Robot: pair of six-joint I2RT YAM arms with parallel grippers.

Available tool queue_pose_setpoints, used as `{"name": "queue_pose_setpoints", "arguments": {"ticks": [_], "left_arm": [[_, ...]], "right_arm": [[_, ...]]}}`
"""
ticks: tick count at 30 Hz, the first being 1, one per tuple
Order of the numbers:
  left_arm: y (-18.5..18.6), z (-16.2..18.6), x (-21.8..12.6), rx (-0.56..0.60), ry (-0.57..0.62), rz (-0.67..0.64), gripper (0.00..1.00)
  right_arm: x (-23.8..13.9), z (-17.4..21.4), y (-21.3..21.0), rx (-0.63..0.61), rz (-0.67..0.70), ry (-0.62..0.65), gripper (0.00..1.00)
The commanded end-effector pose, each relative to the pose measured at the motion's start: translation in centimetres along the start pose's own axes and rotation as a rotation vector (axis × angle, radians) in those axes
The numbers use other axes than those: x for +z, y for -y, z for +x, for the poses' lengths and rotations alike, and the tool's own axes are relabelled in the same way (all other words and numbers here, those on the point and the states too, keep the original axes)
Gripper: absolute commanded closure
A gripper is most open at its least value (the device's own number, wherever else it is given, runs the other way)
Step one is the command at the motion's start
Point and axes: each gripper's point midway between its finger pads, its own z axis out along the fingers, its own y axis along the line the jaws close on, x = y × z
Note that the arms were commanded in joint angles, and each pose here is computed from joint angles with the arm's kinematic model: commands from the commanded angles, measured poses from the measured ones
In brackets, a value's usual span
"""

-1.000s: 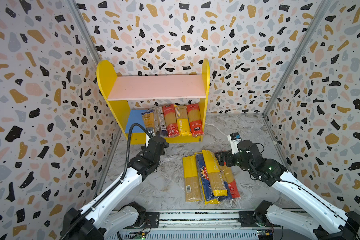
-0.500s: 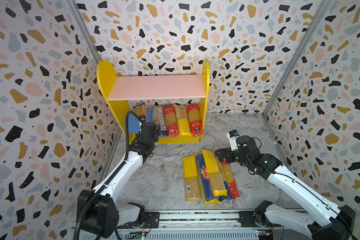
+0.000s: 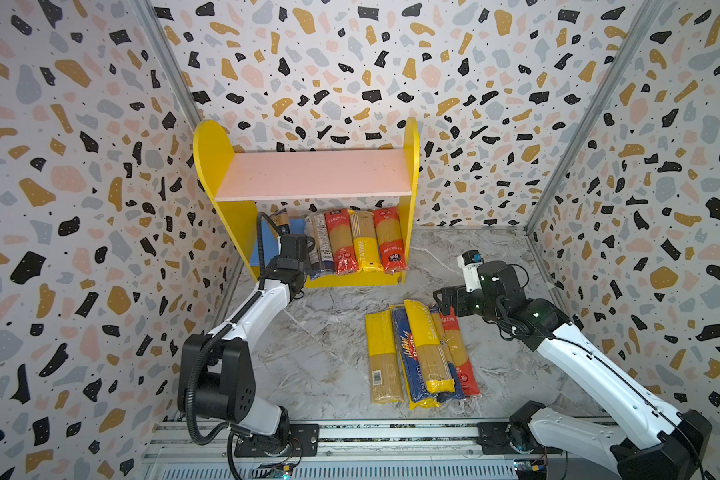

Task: Place and organize the pasta boxes and bags onto the shelf
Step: 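Set the Moli Pasta bag beside the white-label bag and open the left gripper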

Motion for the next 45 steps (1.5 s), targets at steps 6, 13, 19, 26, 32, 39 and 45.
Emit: {"name": "queue_pose_setpoints", "arguments": {"ticks": [6,13,19,26,32,39,45], "left_arm": [[0.7,-8.5,-1.5,-0.093,0.24,0.049,0.84],[1.3,-8.9,-1.2,-0.06,0.233,0.068,0.83],[2.0,-8.7,-0.6,-0.043,0.213,0.089,0.79],[1.9,-8.2,-0.6,-0.027,0.177,0.085,0.28],[1.5,-7.8,-1.8,-0.039,0.177,0.099,0.12],[1.2,-6.8,-4.1,-0.077,0.17,0.152,0.09],[0.9,-4.5,-6.8,-0.128,0.162,0.228,0.09]], "right_arm": [[-0.6,-1.1,0.0,-0.008,-0.003,0.012,0.01],[-0.5,-1.3,0.2,-0.006,0.003,0.011,0.01],[-0.6,-1.4,0.2,-0.008,0.003,0.014,0.01],[-0.4,-1.4,0.8,0.005,0.025,0.01,0.01],[-0.3,-1.3,0.6,0.006,0.01,0.008,0.01],[-0.7,-1.2,0.4,0.012,-0.008,0.016,0.01],[-1.2,-0.4,0.4,0.027,-0.017,0.015,0.01]]}}
